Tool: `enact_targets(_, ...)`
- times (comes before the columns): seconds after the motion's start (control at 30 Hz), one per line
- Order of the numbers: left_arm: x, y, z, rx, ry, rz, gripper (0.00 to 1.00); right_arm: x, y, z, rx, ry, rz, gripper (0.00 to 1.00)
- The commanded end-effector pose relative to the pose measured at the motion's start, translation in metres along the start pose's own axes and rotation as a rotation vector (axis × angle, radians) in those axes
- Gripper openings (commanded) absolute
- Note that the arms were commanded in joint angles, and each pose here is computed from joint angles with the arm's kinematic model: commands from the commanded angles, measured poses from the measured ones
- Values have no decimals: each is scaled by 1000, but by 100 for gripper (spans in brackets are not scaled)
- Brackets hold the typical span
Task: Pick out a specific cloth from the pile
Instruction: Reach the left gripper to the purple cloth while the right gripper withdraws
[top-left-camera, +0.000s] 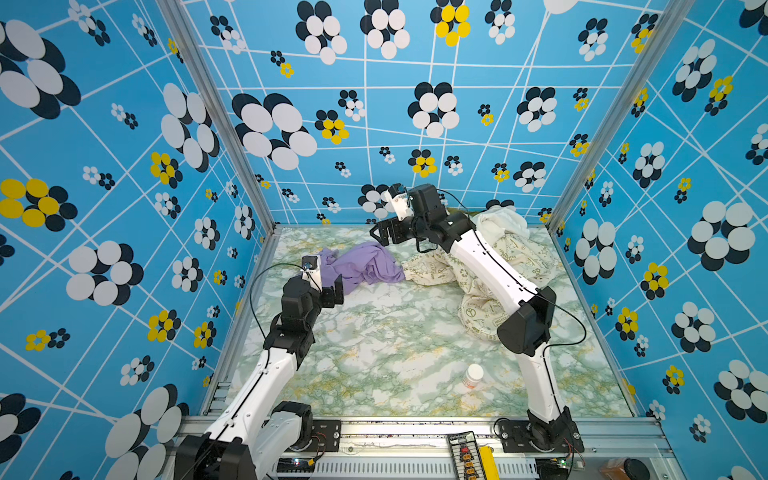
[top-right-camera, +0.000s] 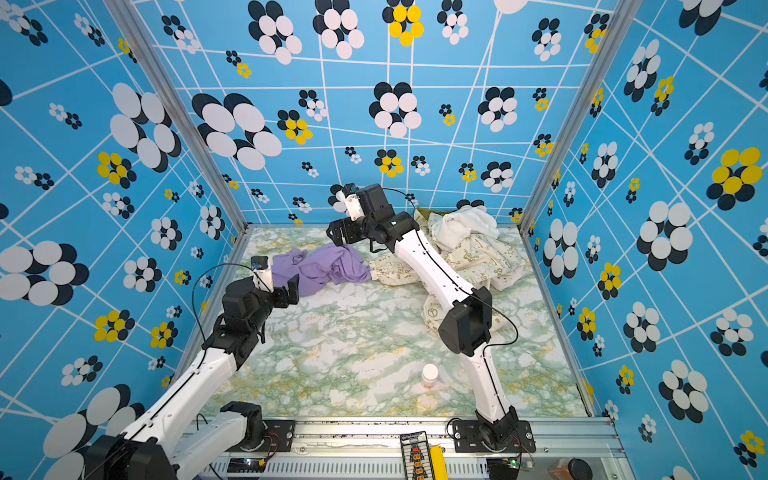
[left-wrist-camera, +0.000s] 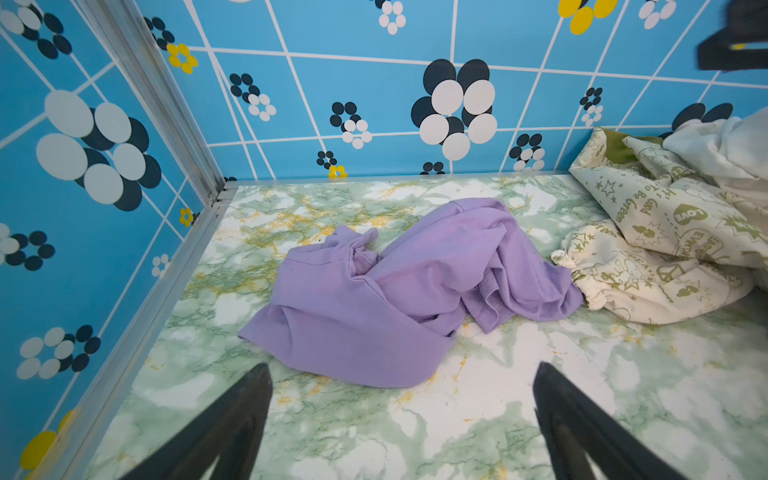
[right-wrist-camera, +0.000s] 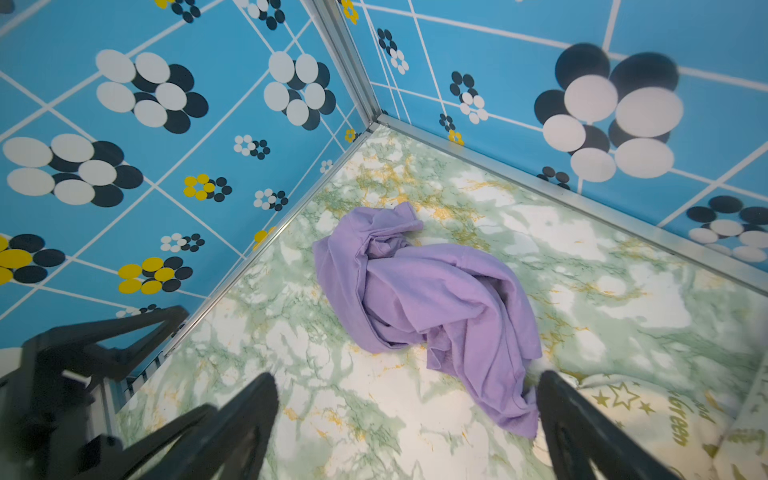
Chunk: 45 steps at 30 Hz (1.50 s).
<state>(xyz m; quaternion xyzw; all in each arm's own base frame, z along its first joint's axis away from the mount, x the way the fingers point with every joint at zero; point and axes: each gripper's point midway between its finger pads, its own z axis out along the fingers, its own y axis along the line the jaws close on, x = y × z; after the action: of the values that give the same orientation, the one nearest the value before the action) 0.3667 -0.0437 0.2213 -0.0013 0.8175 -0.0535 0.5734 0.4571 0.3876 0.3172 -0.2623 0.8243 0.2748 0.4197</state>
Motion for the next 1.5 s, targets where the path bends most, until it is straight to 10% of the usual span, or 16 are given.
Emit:
enact_targets(0.0,16,-2,14,-34,203,-224,100,-21,1,-45,42,-88,-60,99)
enact_targets(0.4,75,4,74,-251,589,-552,80,39,-38,-141,186,-256,62,99)
enact_targets(0.77,114,11,124,-337,668,-648,77,98,-55,-178,288,-215,15,99)
enact_targets(1.0,127,19,141,-343,698,-695,35,106,-53,-184,286,-202,12,99)
enact_targets(1.17,87,27,141,-332,565,-628,0,115,-57,-181,300,-189,12,99)
enact_targets(1.47,-109,49,112,-290,120,-466,0,119,-60,-181,317,-183,2,99)
